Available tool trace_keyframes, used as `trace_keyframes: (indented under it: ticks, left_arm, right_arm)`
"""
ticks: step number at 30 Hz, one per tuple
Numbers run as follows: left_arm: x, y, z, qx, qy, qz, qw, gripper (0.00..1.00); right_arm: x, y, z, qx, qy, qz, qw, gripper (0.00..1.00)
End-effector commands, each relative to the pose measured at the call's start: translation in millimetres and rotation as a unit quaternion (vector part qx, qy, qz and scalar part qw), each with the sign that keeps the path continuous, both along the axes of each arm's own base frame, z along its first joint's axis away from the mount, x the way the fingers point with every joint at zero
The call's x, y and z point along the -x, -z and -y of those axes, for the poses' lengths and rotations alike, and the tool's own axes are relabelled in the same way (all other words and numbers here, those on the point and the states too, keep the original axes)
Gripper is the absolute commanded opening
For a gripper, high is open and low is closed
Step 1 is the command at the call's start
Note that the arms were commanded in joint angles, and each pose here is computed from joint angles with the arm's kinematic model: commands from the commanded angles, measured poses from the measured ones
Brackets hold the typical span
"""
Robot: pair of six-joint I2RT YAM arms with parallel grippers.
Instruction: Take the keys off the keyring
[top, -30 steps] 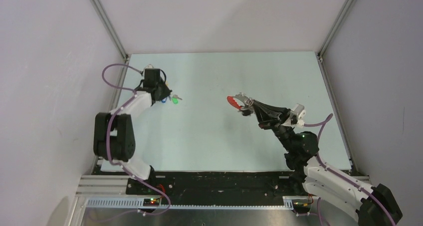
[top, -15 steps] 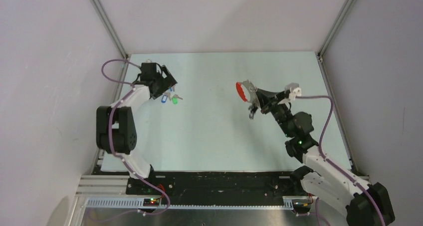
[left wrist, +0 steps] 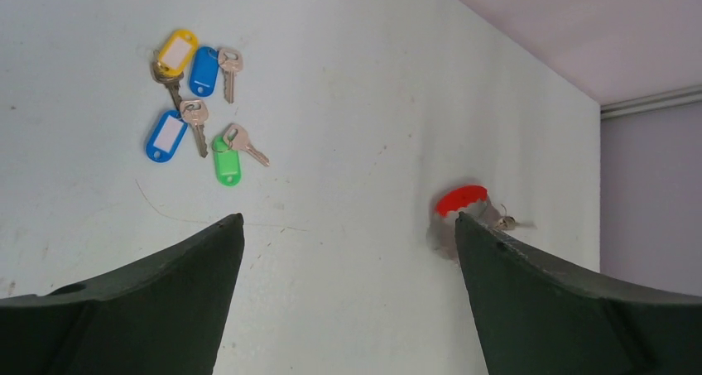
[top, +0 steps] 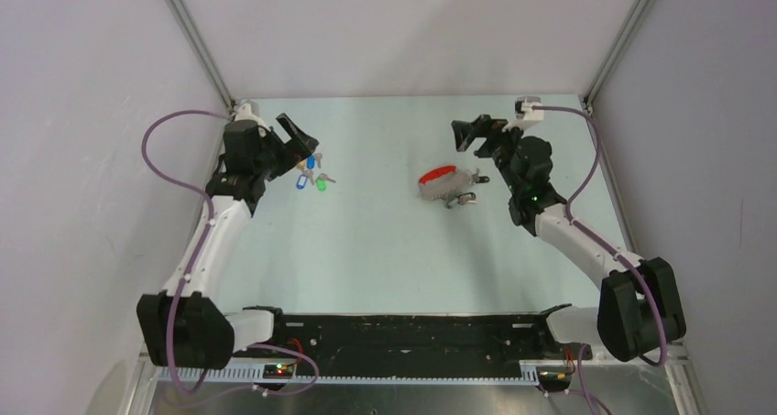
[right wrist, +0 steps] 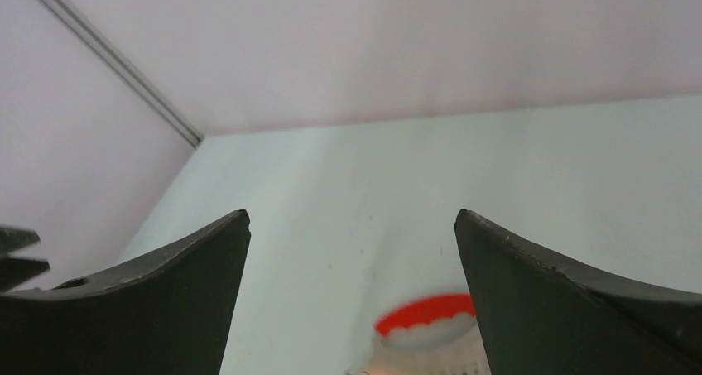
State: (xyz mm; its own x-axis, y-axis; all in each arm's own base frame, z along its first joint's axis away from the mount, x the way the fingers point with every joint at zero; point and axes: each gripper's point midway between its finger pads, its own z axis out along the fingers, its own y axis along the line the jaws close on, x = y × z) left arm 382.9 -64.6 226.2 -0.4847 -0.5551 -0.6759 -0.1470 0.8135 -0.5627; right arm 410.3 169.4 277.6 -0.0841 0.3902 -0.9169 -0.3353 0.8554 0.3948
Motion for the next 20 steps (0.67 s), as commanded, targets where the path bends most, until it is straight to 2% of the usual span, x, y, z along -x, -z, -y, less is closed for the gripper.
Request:
trace_keyframes:
  ticks: [1,6,9,10,15,20]
  left_arm:
    - [18,-22,-3,-0.015,-0.005,0.033,0.999,1.00]
    - [35,-41,4,-0.029,0.015,0.071,0.997,1.00]
    - [46,-52,13,-0.028,0.039,0.093,0.995,1.00]
    - [48,-55,14,-0.032,0.046,0.100,0.993,1.00]
    - [62,-78,21,-0.030,0.071,0.151,0.986,1.00]
    - [64,-79,30,-0.013,0.093,0.152,0.984,1.00]
  right_arm:
    - [-3,-92,13,-0.037,0.036,0.076,0.996,0.99]
    - [6,-139,36,-0.001,0.082,0.113,0.990,0.99]
    - [28,-156,53,0.020,0.104,0.128,0.986,1.00]
    - [32,-149,56,0.030,0.106,0.113,0.987,0.99]
    - [74,-153,79,0.044,0.126,0.136,0.982,0.99]
    - [94,-143,94,0.044,0.147,0.142,0.978,0.99]
